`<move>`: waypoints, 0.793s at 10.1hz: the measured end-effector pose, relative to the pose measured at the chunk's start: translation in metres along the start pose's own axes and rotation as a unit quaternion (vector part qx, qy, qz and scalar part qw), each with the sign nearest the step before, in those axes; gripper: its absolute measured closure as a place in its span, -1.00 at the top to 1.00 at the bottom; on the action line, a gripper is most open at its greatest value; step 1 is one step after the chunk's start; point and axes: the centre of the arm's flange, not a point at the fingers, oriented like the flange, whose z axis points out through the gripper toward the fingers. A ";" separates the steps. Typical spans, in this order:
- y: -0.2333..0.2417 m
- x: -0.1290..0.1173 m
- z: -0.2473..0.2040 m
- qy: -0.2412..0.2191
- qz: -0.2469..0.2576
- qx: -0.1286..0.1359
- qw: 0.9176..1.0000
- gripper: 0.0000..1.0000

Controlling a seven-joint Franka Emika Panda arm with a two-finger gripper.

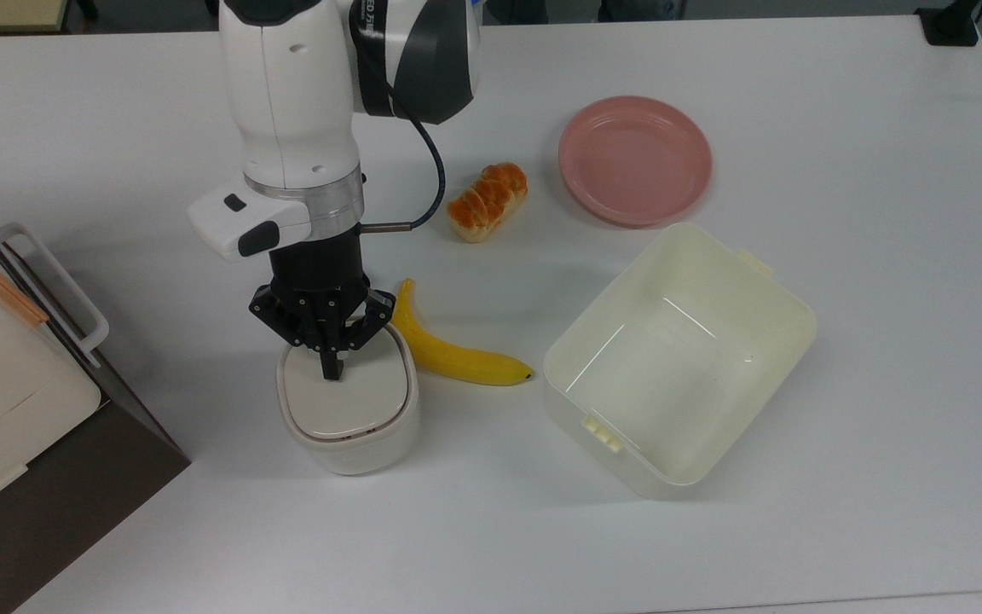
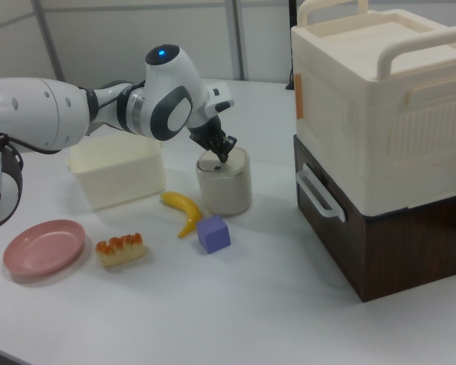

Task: Close the trash can
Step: 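Push the lid down with the gripper until it shuts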

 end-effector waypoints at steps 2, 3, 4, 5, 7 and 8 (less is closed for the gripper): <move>0.000 0.000 -0.001 0.001 0.000 0.000 1.000 -0.98; 0.000 -0.001 0.000 -0.001 0.000 0.000 1.000 -0.98; -0.001 -0.001 0.000 -0.001 -0.001 0.000 1.000 -0.98; -0.001 -0.001 0.000 -0.001 -0.001 0.000 1.000 -0.98; -0.001 -0.001 0.001 -0.001 -0.001 0.000 1.000 -0.98; -0.001 -0.002 0.002 -0.003 -0.001 0.000 1.000 -0.98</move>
